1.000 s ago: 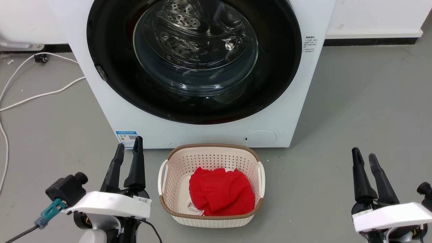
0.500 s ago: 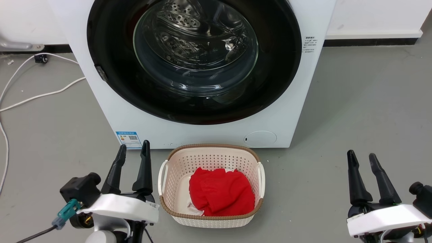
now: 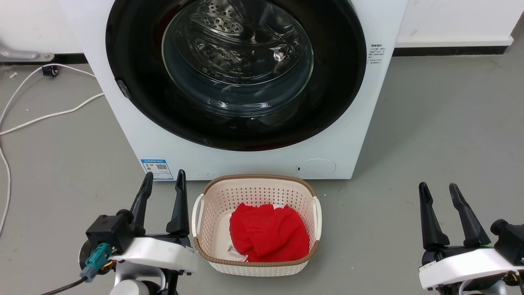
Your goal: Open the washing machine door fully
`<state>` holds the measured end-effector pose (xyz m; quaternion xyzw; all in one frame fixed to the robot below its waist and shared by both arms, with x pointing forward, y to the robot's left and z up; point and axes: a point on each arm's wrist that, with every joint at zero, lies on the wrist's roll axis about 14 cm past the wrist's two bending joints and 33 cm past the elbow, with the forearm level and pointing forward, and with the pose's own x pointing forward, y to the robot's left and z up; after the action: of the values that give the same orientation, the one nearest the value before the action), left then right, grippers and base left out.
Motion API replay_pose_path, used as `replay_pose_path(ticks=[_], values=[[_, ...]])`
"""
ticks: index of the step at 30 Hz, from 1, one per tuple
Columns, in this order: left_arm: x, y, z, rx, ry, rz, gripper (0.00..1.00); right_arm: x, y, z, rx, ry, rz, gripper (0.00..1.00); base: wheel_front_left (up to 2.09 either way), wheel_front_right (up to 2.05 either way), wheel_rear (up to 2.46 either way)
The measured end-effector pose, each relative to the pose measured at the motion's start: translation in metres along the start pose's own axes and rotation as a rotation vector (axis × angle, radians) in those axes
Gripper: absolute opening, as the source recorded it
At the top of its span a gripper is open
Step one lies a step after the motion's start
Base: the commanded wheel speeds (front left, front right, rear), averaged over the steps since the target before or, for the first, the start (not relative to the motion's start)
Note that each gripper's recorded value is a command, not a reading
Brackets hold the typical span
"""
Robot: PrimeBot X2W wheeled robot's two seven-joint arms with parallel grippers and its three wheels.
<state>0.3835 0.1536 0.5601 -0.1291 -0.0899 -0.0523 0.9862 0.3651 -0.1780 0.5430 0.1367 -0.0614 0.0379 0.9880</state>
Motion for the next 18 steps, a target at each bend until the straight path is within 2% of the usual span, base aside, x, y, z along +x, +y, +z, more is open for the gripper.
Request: replay_pose_path(ticks=[18], values=[[-0.0002, -0.0022, 0.0047, 0.140, -0.036, -0.013, 1.00, 0.0009, 0.0023, -0.0029, -0.139, 0.021, 0.017, 1.00, 0.00, 0.00, 0.00]])
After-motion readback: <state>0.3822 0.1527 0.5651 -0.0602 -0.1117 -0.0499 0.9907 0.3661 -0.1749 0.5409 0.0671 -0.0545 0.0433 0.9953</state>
